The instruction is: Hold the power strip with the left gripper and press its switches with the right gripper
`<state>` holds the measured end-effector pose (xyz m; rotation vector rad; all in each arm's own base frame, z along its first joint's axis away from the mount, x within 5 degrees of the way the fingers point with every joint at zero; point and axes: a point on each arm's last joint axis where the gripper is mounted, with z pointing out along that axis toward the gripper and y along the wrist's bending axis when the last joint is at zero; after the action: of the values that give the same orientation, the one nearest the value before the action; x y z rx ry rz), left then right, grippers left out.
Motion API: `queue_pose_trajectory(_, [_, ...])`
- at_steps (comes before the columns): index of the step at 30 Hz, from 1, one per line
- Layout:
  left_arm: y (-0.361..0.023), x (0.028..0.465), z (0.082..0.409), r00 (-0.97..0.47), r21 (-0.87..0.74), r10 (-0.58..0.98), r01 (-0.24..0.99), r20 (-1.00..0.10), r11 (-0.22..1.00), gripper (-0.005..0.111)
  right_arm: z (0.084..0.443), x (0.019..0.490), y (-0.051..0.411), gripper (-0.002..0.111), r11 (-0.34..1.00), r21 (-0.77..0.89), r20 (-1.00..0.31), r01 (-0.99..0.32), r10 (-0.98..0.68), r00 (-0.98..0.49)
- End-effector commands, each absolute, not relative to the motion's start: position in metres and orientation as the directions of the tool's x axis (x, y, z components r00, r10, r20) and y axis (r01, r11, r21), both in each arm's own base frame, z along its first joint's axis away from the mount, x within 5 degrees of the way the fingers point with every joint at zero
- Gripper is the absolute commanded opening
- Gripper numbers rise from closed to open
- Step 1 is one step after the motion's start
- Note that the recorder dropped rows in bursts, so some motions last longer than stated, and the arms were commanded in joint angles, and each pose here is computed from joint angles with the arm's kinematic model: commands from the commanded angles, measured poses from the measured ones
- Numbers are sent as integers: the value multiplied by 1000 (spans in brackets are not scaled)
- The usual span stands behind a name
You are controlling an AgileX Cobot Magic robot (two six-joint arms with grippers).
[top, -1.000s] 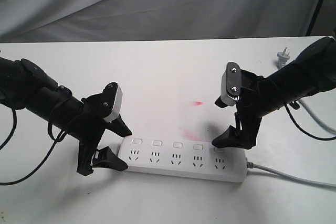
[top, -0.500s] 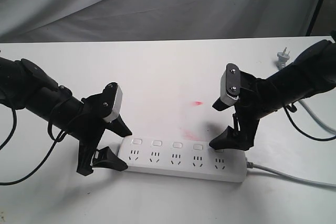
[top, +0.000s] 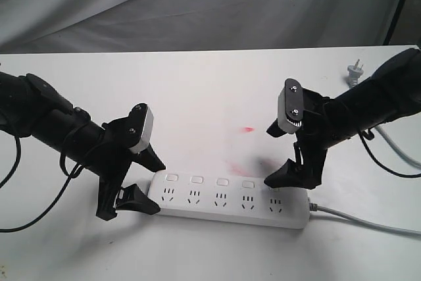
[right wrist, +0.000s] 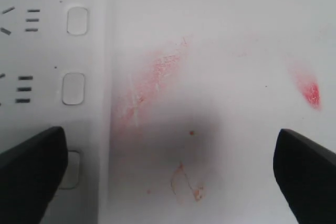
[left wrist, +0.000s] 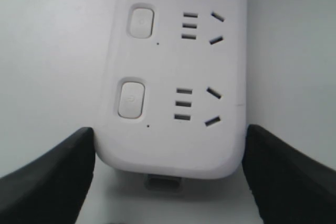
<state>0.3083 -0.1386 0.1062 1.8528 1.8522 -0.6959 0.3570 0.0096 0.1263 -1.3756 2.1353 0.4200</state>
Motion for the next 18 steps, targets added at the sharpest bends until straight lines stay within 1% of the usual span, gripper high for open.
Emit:
queue_pose_trajectory(1, [-141,310,108,-16,-40,780,999,-626,-11,0,162,350,15,98,387,-90,-658,-918,-715,-237])
queue_pose_trajectory(7, [-141,310,108,-16,-40,780,999,-626,-11,0,192,342,20,98,375,-108,-707,-921,-680,-194])
queue_pose_trajectory(14, [-141,310,108,-16,-40,780,999,-626,-11,0,196,341,21,98,377,-112,-715,-920,-673,-189])
queue_pose_trajectory(18, [-141,310,108,-16,-40,780,999,-626,-11,0,198,345,21,98,415,-127,-732,-901,-652,-197])
